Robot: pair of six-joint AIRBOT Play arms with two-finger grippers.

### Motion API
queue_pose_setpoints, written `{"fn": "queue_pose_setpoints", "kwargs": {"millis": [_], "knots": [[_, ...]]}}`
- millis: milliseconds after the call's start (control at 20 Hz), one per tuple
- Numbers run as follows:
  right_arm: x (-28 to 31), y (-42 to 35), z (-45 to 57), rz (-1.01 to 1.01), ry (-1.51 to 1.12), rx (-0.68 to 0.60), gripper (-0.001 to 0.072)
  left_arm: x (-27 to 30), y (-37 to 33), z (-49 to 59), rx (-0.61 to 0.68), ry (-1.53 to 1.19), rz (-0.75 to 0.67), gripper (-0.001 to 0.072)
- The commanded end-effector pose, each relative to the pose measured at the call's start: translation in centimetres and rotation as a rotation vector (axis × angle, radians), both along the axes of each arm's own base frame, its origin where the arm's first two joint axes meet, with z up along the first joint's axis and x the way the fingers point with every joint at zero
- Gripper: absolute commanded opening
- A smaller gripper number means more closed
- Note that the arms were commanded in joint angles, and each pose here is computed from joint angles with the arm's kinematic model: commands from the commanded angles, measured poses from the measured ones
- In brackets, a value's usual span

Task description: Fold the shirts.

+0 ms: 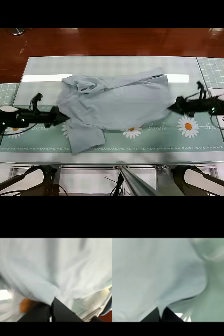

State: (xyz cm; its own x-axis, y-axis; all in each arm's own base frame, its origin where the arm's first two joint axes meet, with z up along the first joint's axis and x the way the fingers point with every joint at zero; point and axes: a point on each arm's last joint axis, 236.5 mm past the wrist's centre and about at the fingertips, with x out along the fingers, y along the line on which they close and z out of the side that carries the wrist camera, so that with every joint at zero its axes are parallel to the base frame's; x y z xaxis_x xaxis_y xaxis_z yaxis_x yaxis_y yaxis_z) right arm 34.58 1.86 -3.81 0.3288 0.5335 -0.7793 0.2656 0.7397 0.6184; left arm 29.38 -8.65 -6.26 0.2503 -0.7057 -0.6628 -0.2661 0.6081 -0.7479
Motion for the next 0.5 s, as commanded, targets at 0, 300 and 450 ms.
{"fn": "queue_pose_setpoints", "kwargs": {"millis": [0, 300, 450], "knots": [[5.9, -0.4, 12.5, 0.07, -0.233, -0.033, 0.0022, 7.4, -0.2, 11.6, -0.106, -0.305, 0.057, 0.004], [5.7, -2.3, 39.8, 0.035, -0.799, -0.372, 0.0023, 9.8, 2.2, 43.2, 0.184, -1.1, 0.109, 0.004], [-1.2, -1.8, 46.4, -0.02, -0.951, -0.535, 0.0022, 4.4, 4.5, 51.1, 0.502, -1.253, 0.194, 0.004]]}}
